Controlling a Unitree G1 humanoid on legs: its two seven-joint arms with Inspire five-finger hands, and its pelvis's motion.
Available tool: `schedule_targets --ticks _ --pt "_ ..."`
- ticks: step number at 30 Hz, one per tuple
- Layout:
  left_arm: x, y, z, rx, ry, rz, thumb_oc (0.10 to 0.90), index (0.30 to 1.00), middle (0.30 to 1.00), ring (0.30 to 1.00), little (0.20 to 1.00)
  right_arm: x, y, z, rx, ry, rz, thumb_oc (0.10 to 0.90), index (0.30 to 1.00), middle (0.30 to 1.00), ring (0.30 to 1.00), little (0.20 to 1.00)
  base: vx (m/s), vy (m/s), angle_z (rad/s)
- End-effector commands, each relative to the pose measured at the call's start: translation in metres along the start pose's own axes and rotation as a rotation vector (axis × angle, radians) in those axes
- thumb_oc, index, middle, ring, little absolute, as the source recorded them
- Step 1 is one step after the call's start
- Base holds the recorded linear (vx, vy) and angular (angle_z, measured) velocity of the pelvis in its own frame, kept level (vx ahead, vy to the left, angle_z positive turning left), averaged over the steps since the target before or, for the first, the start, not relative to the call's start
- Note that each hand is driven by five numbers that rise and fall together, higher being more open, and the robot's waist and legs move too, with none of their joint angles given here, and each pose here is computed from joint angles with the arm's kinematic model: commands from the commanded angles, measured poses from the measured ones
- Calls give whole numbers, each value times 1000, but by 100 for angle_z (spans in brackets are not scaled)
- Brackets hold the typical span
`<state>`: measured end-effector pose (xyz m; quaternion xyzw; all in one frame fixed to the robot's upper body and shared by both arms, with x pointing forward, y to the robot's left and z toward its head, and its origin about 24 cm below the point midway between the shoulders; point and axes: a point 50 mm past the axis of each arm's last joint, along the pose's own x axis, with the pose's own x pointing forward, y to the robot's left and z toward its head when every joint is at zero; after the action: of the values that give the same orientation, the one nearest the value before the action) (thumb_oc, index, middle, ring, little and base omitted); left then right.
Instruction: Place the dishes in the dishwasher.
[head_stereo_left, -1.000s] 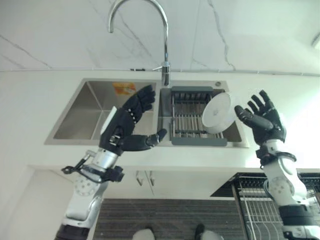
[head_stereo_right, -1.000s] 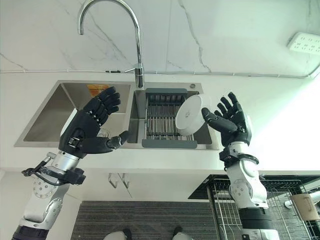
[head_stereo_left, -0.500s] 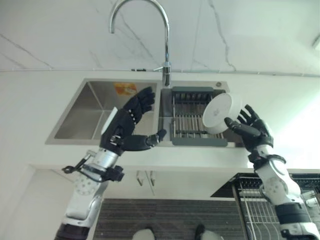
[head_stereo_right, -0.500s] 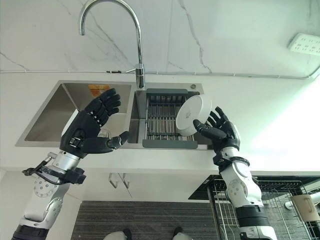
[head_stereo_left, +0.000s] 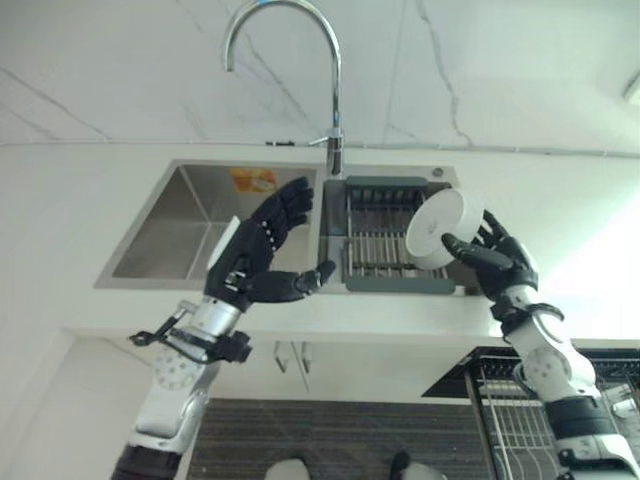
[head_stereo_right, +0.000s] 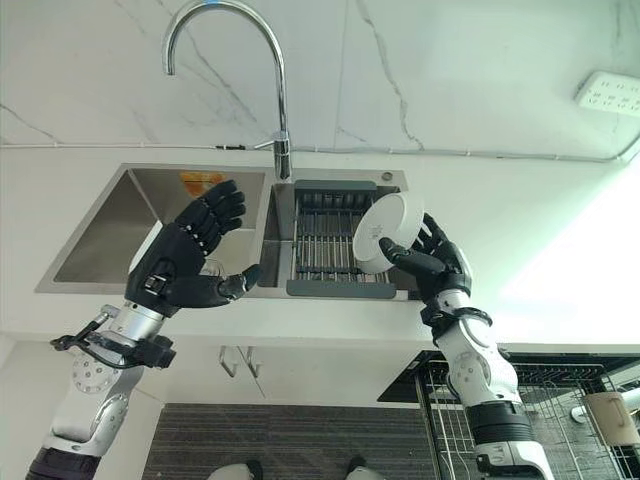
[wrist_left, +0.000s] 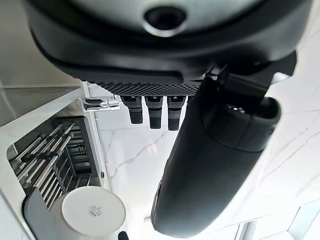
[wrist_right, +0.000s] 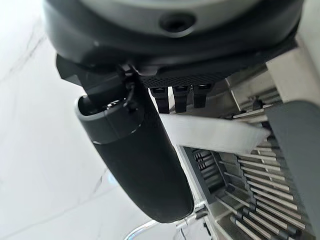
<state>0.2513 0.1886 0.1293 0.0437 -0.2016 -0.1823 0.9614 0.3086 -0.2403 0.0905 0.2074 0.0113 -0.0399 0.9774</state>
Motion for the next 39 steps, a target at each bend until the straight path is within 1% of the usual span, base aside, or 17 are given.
schedule_targets --ticks 1,15,16,17,18,21,28,36,39 --pt "23 1 39 63 -212 -38 800 900 900 900 900 19 20 58 45 -213 92 800 900 900 900 900 0 0 0" --pt "24 2 37 61 -191 -28 800 900 900 900 900 31 17 57 115 -163 62 800 900 900 900 900 15 5 4" --pt "24 3 37 61 -190 -26 800 900 900 900 900 32 14 58 127 -166 47 582 573 573 573 573 0 0 0" --pt "24 3 36 61 -189 -26 800 900 900 900 900 33 13 58 135 -168 39 518 476 476 476 476 0 0 0" --pt "24 3 36 60 -188 -26 800 900 900 900 900 33 11 59 143 -173 26 400 300 300 300 300 0 0 0" --pt "25 1 35 55 -180 -26 800 900 900 900 900 38 6 65 165 -210 -65 400 300 300 300 300 4 10 4" --pt "26 1 34 56 -179 -11 800 900 900 900 900 39 -3 77 185 -281 -173 400 300 300 300 300 -14 16 7" --pt "24 3 35 59 -173 -2 800 900 900 900 900 35 -10 90 82 -352 -228 400 300 300 300 300 -27 8 4" --pt "23 2 36 63 -180 2 800 900 900 900 900 30 -6 105 -28 -433 -230 400 300 300 300 300 -52 22 1"
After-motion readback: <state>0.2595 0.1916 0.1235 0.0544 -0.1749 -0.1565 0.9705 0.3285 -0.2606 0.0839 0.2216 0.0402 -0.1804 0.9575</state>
